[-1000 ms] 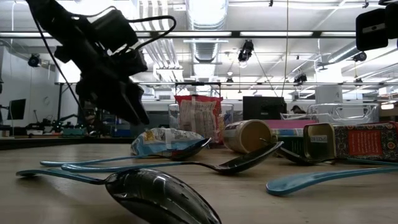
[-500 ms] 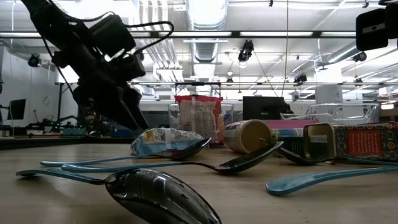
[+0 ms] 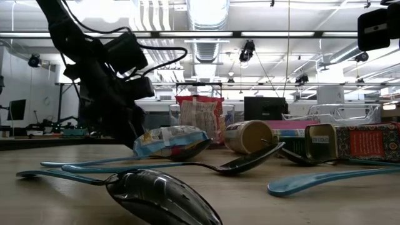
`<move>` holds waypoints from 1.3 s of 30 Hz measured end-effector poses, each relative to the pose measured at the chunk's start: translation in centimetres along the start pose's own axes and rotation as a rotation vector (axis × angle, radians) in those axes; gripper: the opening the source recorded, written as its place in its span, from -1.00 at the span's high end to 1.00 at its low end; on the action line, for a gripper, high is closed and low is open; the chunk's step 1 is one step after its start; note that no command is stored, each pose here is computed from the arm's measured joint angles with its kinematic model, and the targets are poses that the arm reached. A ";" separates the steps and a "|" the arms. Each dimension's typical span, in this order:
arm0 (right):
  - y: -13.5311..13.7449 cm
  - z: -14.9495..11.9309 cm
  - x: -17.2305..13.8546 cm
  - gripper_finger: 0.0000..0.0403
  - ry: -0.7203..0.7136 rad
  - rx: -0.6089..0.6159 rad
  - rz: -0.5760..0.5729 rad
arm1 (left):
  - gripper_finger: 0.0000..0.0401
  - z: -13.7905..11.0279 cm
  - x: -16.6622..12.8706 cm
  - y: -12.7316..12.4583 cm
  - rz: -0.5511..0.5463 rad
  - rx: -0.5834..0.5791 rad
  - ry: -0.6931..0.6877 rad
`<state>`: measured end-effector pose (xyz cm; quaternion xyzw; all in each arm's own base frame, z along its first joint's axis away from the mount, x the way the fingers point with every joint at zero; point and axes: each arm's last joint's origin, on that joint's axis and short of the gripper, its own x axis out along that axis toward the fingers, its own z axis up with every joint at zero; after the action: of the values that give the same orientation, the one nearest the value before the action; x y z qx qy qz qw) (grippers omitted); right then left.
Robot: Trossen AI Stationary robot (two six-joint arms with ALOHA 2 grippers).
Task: Pick & Place Food Item
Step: Put the light blue noodle pack into the left transparent bin
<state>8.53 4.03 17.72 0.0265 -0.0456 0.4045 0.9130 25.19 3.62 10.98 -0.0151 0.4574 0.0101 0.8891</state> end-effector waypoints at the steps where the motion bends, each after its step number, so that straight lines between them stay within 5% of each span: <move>1: 0.0 0.0 0.0 -0.02 0.000 0.000 0.000 | -0.72 0.0 0.1 0.0 -0.004 -0.006 -0.002; 9: 0.0 0.0 0.0 -0.02 0.000 0.001 0.000 | -0.62 0.0 0.3 0.0 -0.005 -0.010 -0.004; 28: 0.0 0.0 0.0 -0.02 0.000 0.002 0.000 | 0.64 0.1 0.3 0.0 0.003 -0.017 -0.019; 34: 0.0 0.0 0.0 -0.02 0.000 0.001 0.000 | 0.94 0.2 0.3 0.1 0.022 -0.035 -0.029; 39: 0.0 0.0 0.0 -0.02 0.000 0.001 0.000 | 0.96 0.3 0.3 0.1 0.027 -0.038 -0.038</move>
<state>8.53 4.03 17.72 0.0271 -0.0453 0.4046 0.9130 25.57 3.75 10.95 -0.0255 0.4403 0.0311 0.8970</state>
